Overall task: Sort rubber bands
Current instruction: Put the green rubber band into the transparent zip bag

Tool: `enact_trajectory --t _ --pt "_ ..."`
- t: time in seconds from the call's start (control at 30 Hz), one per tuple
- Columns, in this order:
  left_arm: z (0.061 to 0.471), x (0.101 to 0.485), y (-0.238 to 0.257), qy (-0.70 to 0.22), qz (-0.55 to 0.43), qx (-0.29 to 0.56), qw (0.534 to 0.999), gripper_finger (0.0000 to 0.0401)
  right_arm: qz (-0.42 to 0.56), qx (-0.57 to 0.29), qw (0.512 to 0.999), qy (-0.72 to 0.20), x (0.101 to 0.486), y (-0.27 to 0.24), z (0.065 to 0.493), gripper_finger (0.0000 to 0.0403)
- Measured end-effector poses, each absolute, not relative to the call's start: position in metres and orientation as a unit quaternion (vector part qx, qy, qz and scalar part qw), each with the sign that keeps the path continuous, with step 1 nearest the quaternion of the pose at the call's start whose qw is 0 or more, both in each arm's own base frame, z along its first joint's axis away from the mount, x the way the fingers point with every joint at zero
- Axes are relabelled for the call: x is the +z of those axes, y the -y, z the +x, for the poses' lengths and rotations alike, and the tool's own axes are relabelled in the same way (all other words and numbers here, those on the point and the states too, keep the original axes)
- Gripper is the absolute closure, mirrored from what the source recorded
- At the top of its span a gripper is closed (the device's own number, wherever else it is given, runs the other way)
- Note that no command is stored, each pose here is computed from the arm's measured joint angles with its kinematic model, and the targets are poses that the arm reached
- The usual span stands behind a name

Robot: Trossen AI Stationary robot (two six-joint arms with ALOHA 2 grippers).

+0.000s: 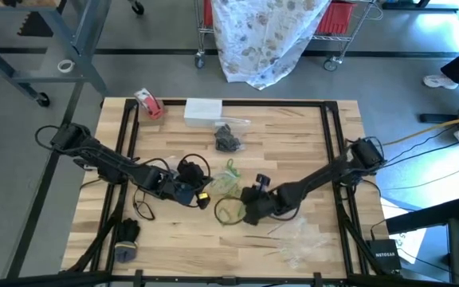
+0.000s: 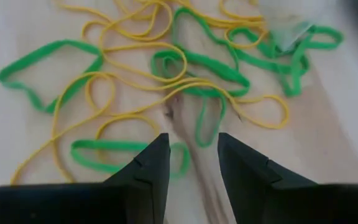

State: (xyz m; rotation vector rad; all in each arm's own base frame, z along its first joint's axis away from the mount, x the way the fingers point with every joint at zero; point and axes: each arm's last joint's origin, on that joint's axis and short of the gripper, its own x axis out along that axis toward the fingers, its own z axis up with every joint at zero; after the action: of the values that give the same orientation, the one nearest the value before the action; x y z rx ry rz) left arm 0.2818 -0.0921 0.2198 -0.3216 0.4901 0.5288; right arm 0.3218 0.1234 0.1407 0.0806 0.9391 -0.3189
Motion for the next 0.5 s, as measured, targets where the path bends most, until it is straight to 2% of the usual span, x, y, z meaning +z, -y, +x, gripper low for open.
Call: enact_trajectory --t 0.27,0.5 --pt "0.282 0.22 0.092 -0.242 -0.144 0.254 0.925 0.0401 0.084 -0.134 0.9 -0.407 0.121 -0.099 0.325 0.0274" --pt "0.282 0.22 0.093 -0.249 -0.134 0.244 0.928 0.0401 0.043 -0.163 0.896 -0.411 0.101 -0.097 0.325 0.0274"
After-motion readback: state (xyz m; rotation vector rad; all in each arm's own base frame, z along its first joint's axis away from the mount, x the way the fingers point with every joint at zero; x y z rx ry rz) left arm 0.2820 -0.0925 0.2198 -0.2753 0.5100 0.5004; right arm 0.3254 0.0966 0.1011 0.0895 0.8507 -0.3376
